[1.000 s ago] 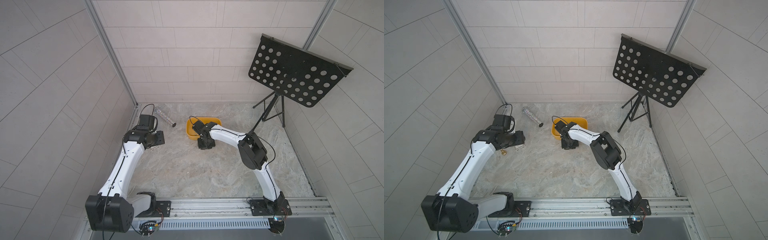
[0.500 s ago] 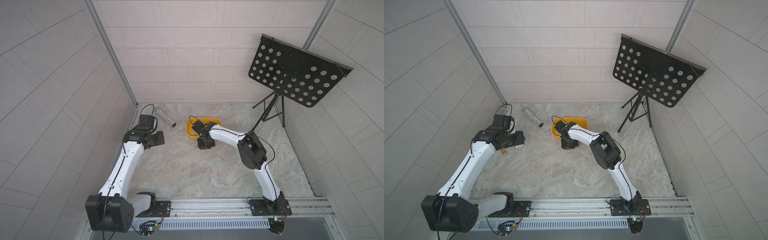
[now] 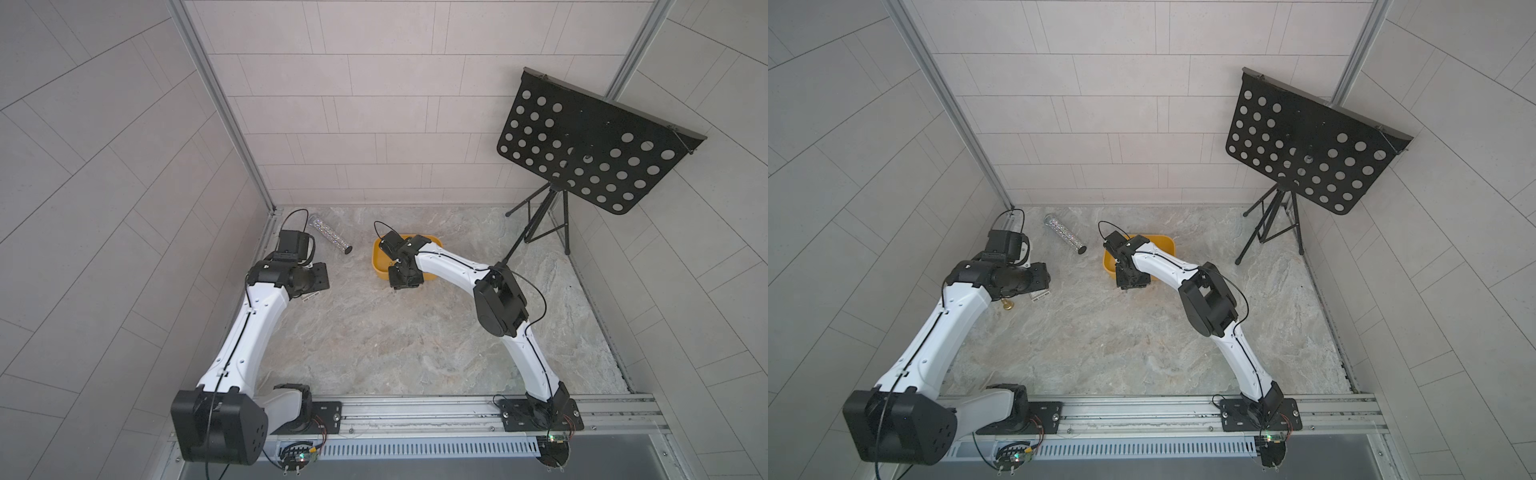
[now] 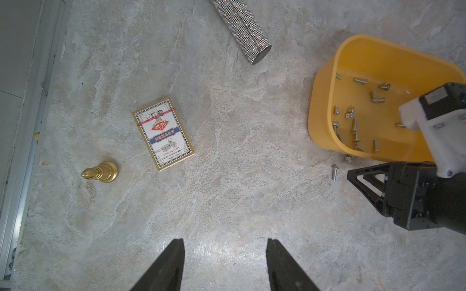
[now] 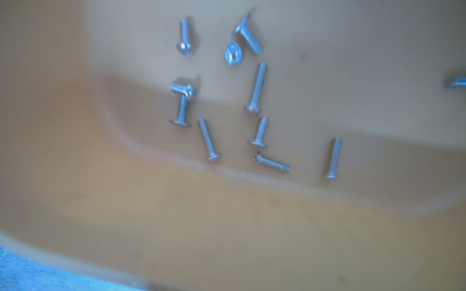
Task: Put the screws on the desktop into the storage box
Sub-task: Pick up the screw from the center of the board.
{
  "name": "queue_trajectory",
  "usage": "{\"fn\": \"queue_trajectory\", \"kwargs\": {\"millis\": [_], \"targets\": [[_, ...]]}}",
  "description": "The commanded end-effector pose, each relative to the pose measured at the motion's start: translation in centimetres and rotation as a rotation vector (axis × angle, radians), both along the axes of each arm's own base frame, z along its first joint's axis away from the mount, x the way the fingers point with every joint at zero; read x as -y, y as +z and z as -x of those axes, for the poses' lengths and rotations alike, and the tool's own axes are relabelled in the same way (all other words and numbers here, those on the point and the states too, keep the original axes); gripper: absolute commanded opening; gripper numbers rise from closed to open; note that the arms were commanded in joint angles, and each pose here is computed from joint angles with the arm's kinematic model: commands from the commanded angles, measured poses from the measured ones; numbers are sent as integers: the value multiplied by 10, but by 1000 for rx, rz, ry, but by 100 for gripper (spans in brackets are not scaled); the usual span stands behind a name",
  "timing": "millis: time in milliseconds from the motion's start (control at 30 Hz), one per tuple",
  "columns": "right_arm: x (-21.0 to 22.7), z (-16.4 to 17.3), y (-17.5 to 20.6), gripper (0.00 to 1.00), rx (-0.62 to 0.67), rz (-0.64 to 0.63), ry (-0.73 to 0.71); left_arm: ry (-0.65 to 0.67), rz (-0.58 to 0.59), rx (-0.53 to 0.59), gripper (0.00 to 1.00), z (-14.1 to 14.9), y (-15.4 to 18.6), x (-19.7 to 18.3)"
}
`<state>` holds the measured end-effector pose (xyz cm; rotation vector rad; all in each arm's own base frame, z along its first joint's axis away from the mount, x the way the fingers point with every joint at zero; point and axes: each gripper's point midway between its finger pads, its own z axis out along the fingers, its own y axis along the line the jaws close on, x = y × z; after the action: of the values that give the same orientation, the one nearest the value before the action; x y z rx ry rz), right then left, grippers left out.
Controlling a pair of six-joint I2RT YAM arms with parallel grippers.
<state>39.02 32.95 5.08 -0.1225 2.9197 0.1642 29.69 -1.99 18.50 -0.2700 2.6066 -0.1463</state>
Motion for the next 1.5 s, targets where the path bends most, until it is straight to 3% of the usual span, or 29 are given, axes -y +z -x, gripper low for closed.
{"fn": "queue_trajectory", "kwargs": {"millis": [0,767,1200,1467], "targets": [[13,-1,-10,38,-30,69,-4,11,0,12,59,2,3,-3],[15,-26,-27,38,-37,84,-30,11,1,11,59,2,2,-3],[14,-17,-36,23,-83,82,-13,8,0,12,59,1,2,-3],[15,-16,-27,20,-80,78,-11,9,1,9,59,2,2,-3]]}}
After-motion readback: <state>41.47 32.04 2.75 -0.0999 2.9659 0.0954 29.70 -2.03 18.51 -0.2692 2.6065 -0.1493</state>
